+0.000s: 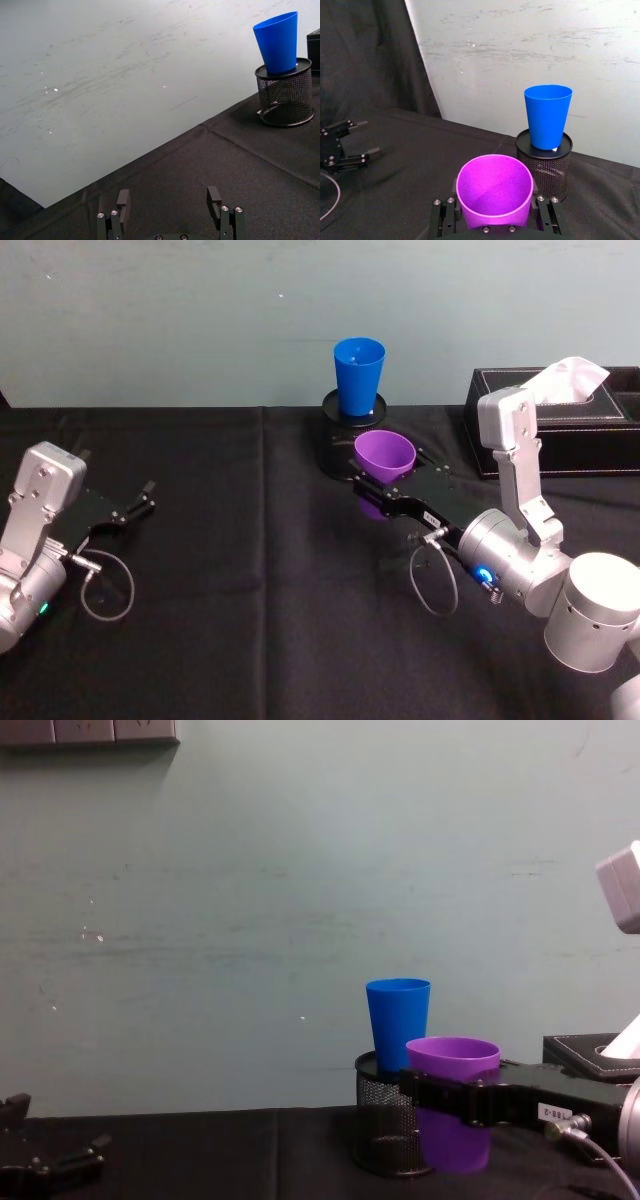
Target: Pick up one cup with a gripper and tap it against the other cup.
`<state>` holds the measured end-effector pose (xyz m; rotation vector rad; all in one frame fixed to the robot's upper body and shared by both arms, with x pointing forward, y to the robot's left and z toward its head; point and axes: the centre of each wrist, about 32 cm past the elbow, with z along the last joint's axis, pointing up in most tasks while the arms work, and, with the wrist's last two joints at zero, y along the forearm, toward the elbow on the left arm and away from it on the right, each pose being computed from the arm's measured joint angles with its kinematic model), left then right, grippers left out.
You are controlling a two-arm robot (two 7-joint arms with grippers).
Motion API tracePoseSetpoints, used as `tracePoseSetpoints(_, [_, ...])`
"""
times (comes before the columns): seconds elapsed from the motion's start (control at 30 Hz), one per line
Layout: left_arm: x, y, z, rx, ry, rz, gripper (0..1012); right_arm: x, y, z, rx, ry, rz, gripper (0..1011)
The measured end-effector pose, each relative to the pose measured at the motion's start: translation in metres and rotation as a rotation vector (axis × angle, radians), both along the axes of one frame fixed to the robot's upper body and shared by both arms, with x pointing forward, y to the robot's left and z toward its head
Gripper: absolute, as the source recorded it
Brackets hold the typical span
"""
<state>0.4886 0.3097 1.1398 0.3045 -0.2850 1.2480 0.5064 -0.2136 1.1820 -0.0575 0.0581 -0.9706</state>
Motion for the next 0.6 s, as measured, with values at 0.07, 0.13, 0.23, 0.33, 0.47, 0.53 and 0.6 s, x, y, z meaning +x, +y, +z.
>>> tracePoseSetpoints(0.07, [0.0000,0.0000,0.0000,0.000,0.000,0.000,1000,0.0000,0.0000,0.0000,0.000,0.000,0.000,733])
tracePoseSetpoints(0.13, [0.0000,0.0000,0.0000,0.000,0.000,0.000,1000,0.0000,0.0000,0.0000,0.000,0.000,0.000,733])
tracePoseSetpoints(0.23, [0.0000,0.0000,0.0000,0.000,0.000,0.000,1000,0.0000,0.0000,0.0000,0.000,0.000,0.000,733])
tracePoseSetpoints(0.33, [0.0000,0.0000,0.0000,0.000,0.000,0.000,1000,0.0000,0.0000,0.0000,0.000,0.000,0.000,733])
tracePoseSetpoints(0.47, [0.0000,0.0000,0.0000,0.000,0.000,0.000,1000,0.0000,0.0000,0.0000,0.000,0.000,0.000,733])
tracePoseSetpoints(0.53, [0.0000,0.0000,0.0000,0.000,0.000,0.000,1000,0.0000,0.0000,0.0000,0.000,0.000,0.000,733])
tracePoseSetpoints(0.6, [0.0000,0.0000,0.0000,0.000,0.000,0.000,1000,0.0000,0.0000,0.0000,0.000,0.000,0.000,733])
